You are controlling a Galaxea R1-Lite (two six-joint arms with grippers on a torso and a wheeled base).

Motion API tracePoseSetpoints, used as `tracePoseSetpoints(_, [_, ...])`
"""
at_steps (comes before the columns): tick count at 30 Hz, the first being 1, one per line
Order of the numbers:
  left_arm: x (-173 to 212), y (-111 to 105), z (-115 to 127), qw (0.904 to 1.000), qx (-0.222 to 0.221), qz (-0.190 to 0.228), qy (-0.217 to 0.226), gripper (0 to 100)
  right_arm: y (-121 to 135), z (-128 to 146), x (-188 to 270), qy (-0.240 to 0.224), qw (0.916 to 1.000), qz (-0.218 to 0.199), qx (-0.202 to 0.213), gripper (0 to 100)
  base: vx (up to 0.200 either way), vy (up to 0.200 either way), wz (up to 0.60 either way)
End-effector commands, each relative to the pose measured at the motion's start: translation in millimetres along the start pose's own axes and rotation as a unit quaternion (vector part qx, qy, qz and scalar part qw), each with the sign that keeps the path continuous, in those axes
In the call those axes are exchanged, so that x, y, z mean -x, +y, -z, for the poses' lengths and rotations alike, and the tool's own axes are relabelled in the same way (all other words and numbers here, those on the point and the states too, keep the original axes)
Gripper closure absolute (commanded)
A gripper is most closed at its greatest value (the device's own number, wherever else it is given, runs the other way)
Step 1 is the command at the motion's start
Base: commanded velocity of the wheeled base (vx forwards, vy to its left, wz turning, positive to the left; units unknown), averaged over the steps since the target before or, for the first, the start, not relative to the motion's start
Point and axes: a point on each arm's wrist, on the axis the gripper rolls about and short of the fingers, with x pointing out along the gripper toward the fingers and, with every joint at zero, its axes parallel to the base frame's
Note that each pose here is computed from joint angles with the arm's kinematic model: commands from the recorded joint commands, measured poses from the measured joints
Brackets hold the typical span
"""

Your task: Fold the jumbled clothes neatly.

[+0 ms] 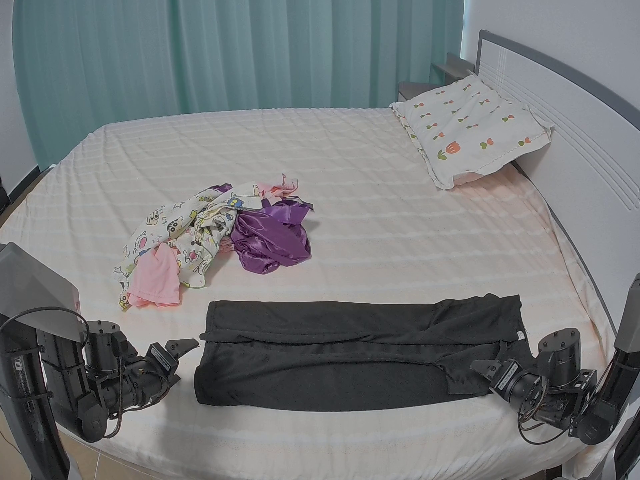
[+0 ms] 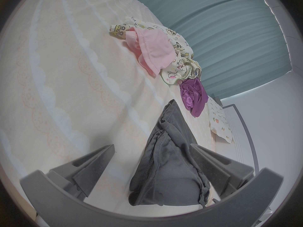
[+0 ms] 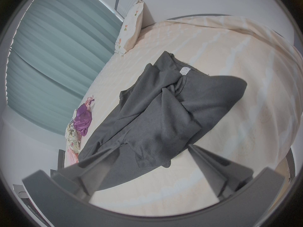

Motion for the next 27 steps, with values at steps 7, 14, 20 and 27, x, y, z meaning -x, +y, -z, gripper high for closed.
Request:
tracePoseSetpoints(7, [-1.1, -2.7, -1.3, 0.9999, -0.004, 0.009, -0.007, 0, 1.5, -20.1, 14.0, -0.049, 0.9986, -0.022, -0.003, 0, 0.000, 0.000, 0.00])
tracePoseSetpoints(14, [0.2, -3.4, -1.3, 0.9999, -0.004, 0.011, -0.007, 0, 2.1, -21.5, 15.4, -0.053, 0.9983, -0.026, -0.004, 0, 0.029, 0.000, 0.00])
tracePoseSetpoints(20, [2.1, -4.5, -1.5, 0.9999, -0.005, 0.013, -0.009, 0, 2.3, -20.5, 15.0, -0.050, 0.9984, -0.026, -0.002, 0, 0.067, 0.000, 0.00])
tracePoseSetpoints(27, [3.7, -22.7, -12.7, 0.9973, -0.027, 0.057, -0.037, 0, 2.1, -19.1, 16.0, -0.047, 0.9985, -0.027, 0.000, 0, 0.000, 0.000, 0.00])
